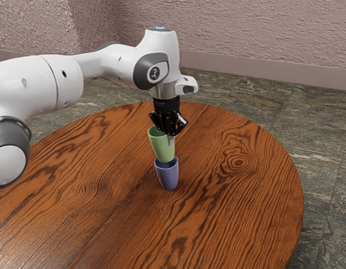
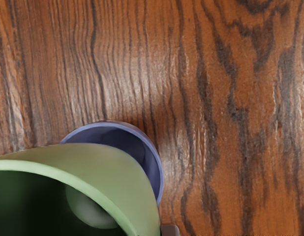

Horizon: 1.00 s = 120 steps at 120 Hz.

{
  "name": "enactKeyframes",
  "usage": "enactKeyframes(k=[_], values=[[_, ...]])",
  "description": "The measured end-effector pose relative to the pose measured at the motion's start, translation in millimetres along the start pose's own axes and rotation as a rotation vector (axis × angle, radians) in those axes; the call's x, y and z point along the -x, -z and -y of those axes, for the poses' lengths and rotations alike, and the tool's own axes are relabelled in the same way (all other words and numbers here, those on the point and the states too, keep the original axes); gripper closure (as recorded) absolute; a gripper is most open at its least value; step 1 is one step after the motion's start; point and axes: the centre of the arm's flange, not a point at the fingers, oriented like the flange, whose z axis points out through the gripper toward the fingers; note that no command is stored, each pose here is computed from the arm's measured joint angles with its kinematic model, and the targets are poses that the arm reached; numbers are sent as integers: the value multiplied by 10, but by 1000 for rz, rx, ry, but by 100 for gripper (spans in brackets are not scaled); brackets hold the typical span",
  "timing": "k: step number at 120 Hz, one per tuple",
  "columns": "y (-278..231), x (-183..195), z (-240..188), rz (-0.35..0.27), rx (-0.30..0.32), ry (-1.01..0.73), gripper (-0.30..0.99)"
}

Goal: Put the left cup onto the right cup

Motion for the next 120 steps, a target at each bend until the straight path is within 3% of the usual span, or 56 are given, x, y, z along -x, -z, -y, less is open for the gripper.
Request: enactKeyframes(k=[120], values=[[-226,-9,25,8,-9,33,79]])
